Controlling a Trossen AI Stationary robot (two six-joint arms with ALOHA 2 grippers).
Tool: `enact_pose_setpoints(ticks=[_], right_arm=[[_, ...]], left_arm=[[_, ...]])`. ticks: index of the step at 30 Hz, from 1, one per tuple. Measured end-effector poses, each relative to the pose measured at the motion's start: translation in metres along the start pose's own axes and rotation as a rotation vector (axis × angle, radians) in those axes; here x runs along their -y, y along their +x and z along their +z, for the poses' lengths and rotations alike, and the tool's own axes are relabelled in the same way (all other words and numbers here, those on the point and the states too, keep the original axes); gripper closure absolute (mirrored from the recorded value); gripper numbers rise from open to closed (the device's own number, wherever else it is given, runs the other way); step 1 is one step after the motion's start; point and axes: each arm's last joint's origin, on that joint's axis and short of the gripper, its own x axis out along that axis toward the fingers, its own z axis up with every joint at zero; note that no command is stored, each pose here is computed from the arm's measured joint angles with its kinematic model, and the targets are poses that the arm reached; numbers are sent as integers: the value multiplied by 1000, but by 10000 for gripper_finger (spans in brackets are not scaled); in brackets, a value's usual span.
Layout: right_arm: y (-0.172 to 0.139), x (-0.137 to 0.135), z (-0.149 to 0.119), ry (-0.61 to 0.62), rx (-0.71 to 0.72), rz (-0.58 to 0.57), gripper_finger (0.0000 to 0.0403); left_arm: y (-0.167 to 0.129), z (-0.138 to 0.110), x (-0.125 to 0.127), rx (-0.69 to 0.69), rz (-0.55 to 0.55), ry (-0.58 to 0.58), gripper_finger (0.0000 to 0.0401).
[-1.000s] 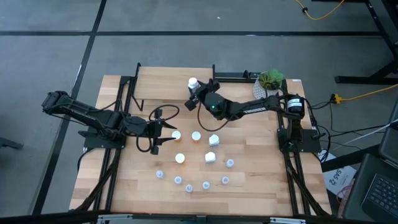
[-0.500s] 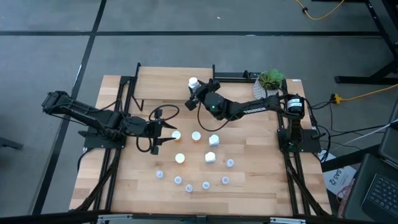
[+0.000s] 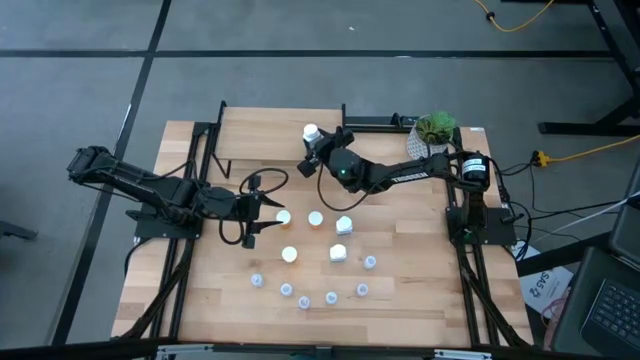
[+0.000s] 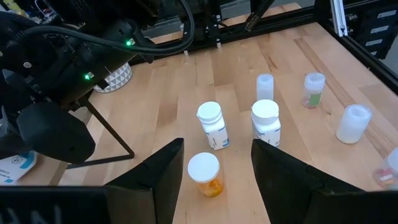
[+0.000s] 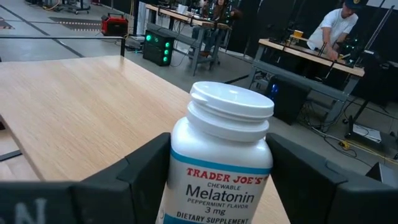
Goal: Pick and place medicine bottles onto shelf by color
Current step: Put the top right blue pill bottle on the shelf
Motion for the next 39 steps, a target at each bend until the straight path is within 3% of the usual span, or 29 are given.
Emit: enact_pose_setpoints(ticks=[10,19,27,30,34,39], right_arm=[[0,0,0,0,3,-1,74],[-3,2,17,1,115,-20,69],[-37,-3,51,26,168,33,69],[-58,-1,65,-21,121,62,69],[-80,13,67,-46,-74,118,80],[-84,43,60,129,-359,299,102]], left_arm=[[0,0,0,0,0,0,219],[0,0,0,-1,0,0,219],[0,0,0,-4,-1,2,219],[0,-1,0,-5,-1,2,219],[0,-1,0,-6,-1,2,219],[0,-1,0,-6,-1,1,219]])
